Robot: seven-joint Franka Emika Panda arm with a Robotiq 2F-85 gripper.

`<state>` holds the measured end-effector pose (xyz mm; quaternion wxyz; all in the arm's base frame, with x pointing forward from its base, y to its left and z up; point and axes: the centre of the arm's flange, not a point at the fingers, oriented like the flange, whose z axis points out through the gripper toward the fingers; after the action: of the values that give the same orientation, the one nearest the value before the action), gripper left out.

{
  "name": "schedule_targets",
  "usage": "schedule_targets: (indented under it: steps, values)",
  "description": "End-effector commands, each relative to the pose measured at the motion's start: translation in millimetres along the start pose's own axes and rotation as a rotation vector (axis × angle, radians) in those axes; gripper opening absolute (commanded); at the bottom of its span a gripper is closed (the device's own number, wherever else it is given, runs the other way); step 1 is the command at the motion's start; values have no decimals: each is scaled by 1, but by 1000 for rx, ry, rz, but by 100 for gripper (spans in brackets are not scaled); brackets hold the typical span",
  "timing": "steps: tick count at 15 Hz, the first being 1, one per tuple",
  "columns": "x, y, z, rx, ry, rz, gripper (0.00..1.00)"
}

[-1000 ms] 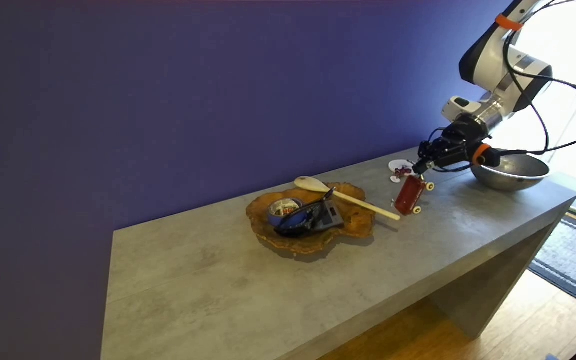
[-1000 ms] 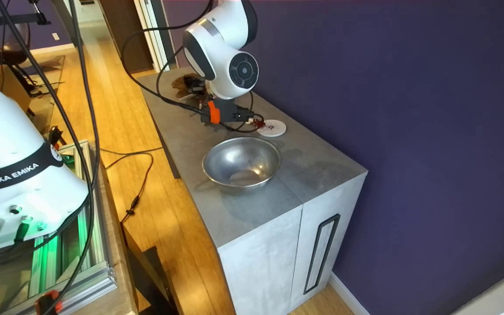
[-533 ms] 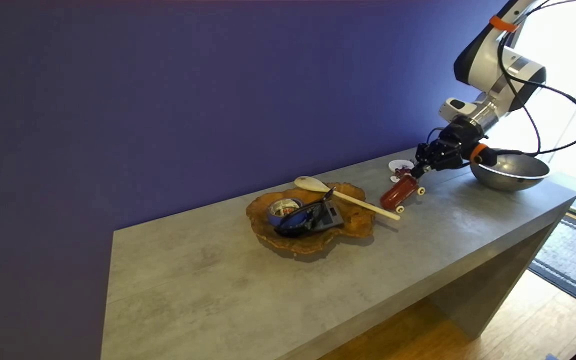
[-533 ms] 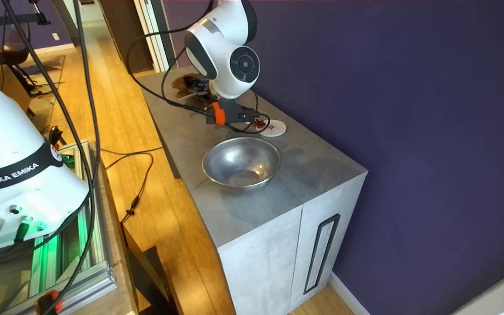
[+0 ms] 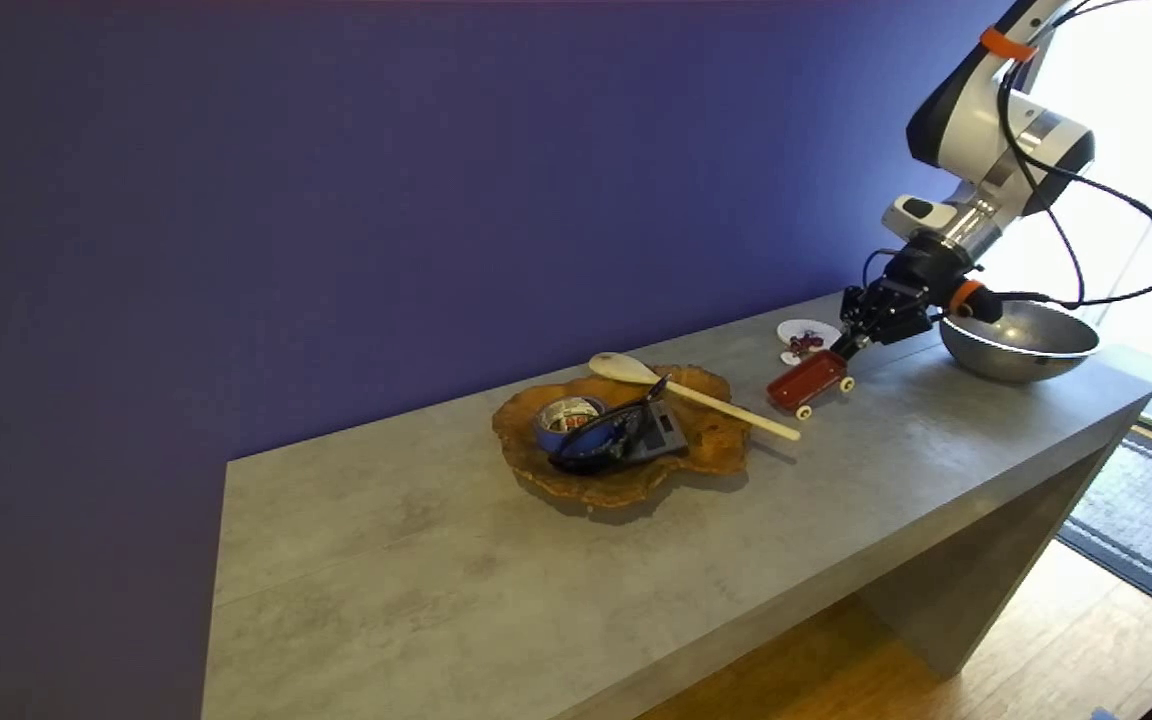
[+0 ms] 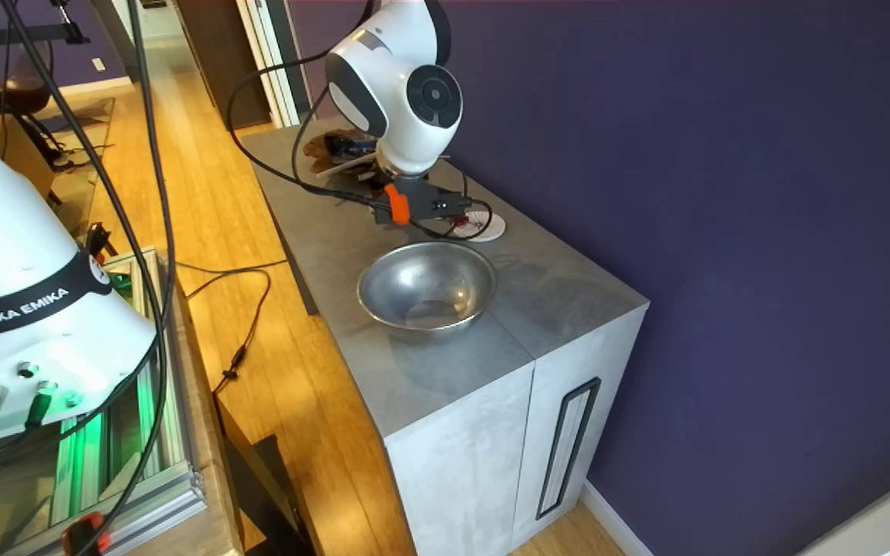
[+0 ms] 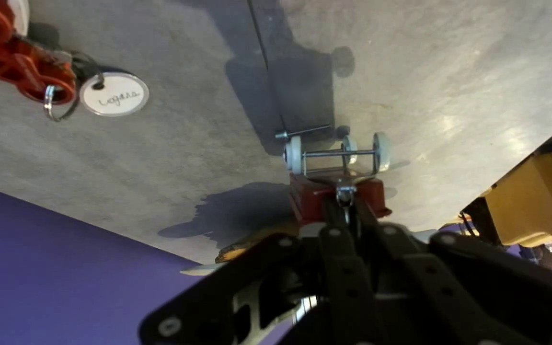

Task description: Put the toy cart upright

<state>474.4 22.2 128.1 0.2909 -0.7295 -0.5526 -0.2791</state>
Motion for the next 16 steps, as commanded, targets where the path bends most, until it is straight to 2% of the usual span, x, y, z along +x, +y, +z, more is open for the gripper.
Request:
schedule_targets:
  steps: [1,7,12,14,16]
  values:
    - [3,-8,-16,-14,-81,1,2]
    - [-1,-10,-32,-67,-144,54,2]
    - [-3,-14,-32,-100,-157,102,2]
    - [-4,-15,-34,-102,-162,115,34]
    - [-7,-18,-36,-111,-172,125,47]
